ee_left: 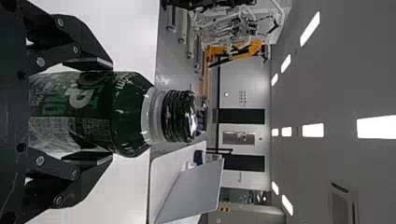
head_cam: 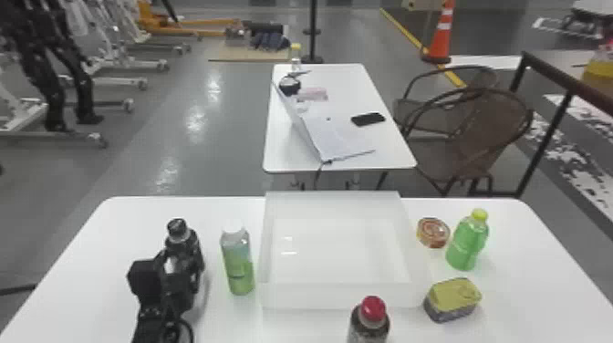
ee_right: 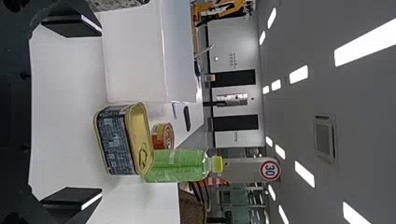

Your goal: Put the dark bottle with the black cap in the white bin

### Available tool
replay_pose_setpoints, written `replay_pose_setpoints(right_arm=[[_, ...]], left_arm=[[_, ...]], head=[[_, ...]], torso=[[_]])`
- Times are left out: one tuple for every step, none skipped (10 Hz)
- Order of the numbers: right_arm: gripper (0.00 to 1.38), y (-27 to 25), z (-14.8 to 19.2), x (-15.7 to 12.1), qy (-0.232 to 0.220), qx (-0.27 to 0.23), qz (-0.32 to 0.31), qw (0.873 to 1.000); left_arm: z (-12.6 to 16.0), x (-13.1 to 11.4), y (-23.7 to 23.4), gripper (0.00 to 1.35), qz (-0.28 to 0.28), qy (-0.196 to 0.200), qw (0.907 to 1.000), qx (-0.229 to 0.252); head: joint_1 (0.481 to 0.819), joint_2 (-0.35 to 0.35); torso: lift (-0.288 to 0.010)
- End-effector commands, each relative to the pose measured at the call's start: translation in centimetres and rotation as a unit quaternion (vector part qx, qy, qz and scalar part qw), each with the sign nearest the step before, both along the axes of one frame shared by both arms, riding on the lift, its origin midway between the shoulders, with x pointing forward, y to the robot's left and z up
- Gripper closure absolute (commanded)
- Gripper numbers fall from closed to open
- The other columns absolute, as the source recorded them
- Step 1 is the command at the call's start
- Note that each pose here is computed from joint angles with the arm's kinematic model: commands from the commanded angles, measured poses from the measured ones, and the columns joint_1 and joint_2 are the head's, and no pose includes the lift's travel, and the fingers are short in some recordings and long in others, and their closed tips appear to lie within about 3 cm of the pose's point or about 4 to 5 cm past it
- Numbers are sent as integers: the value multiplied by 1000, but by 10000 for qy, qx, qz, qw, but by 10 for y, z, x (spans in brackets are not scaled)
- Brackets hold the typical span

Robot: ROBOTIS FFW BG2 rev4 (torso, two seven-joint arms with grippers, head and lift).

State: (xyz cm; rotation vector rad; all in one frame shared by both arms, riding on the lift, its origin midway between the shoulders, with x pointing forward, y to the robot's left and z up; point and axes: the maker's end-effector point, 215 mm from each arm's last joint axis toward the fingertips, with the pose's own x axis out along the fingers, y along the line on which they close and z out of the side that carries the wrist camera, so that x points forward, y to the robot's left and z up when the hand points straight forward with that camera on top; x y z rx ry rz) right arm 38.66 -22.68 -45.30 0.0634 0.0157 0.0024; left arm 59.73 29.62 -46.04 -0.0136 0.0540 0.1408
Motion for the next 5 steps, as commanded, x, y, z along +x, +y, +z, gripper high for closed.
replay_pose_setpoints(right_arm=[[91,0,0,0,-2,4,0,10000],[91,-1,0,0,-3,0,-6,10000],[91,-1,0,0,-3,0,-6,10000],[91,-1,0,0,-3,0,-6,10000],[91,0,-1,-1,14,10,-4,10000]], left_arm=[[-3,-3,0,912,20,11,10000,-6],[-3,-4,1,912,28,13,10000,9],[-3,-4,3,914,55,5,10000,1],[0,-6,3,914,63,-58,10000,-2],[15,-5,6,914,112,-267,9996,-19]], head=[[549,0],[549,0],[549,0],[549,0],[549,0]], torso=[[-100],[-100],[-100],[-100],[-100]])
